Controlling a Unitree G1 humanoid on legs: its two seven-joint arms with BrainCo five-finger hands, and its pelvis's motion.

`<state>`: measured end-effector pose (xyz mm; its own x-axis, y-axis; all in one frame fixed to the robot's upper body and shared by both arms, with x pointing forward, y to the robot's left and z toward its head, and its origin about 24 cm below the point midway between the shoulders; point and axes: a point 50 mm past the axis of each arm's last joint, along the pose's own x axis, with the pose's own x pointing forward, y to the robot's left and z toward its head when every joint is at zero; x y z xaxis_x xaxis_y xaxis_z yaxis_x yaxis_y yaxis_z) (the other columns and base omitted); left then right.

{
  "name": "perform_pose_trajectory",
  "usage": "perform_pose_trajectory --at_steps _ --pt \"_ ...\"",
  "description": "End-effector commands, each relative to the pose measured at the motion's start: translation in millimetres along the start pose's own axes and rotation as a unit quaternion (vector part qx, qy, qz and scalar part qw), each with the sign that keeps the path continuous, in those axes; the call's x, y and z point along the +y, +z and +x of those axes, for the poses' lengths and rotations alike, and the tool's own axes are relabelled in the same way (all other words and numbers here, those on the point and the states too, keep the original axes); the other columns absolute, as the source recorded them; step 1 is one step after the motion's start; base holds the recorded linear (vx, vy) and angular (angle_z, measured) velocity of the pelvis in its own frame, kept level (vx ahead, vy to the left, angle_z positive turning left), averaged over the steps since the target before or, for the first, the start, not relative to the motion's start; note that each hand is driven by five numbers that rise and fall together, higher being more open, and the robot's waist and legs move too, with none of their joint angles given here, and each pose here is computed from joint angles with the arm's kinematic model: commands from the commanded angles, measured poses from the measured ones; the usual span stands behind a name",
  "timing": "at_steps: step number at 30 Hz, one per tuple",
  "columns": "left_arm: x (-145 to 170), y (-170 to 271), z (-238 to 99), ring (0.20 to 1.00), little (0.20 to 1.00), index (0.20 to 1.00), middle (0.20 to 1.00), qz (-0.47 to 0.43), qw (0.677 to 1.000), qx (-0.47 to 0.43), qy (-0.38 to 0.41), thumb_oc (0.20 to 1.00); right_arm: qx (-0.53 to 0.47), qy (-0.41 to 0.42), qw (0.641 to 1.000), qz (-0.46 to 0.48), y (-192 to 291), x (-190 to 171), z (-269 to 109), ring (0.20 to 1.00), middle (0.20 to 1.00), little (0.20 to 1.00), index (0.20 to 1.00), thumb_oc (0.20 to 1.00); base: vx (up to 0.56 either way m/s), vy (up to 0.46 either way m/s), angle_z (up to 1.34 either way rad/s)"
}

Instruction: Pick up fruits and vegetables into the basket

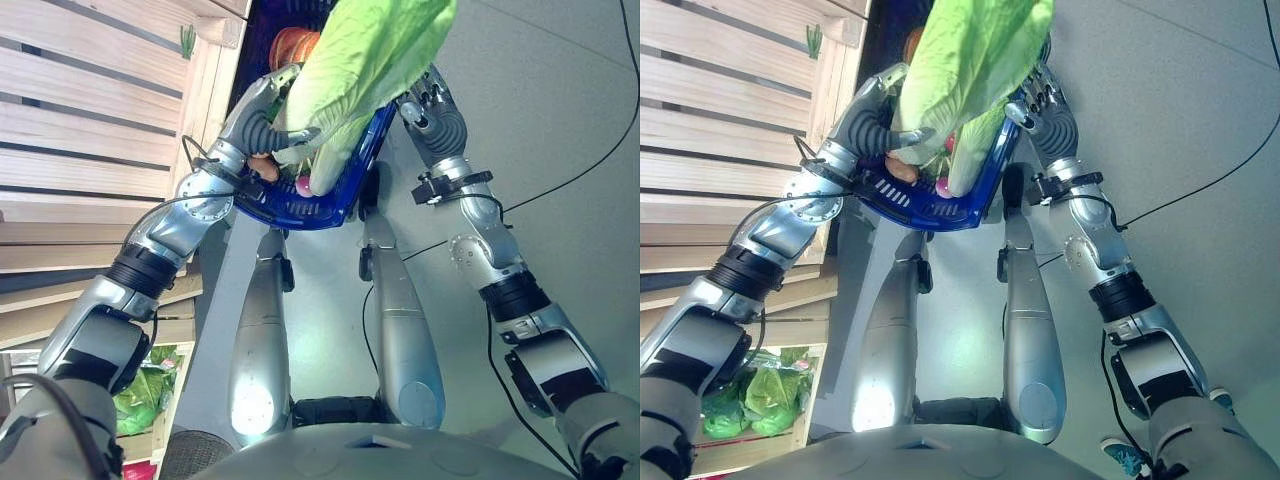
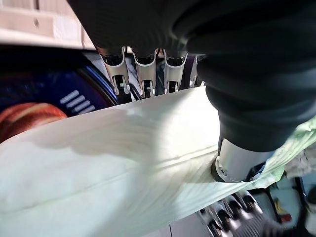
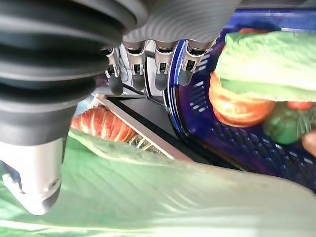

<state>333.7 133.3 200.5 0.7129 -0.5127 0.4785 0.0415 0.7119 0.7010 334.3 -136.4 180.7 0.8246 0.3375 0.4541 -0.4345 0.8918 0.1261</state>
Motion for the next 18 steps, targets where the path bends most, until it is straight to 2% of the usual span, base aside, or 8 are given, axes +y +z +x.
perform_pose_trajectory --at_steps 1,18 --pt "3 34 7 0.200 0.200 0.200 0.200 -0.012 0.996 -0.092 -0.005 0.200 -0.023 0.073 0.997 0.003 17 22 0 1.000 1.000 1.000 1.000 1.000 0.00 0.000 0.00" --pt "-10 22 9 0.200 0.200 0.200 0.200 0.020 0.996 -0.034 -0.082 0.200 -0.018 0.179 0.983 0.028 28 48 4 1.000 1.000 1.000 1.000 1.000 0.00 0.000 0.00"
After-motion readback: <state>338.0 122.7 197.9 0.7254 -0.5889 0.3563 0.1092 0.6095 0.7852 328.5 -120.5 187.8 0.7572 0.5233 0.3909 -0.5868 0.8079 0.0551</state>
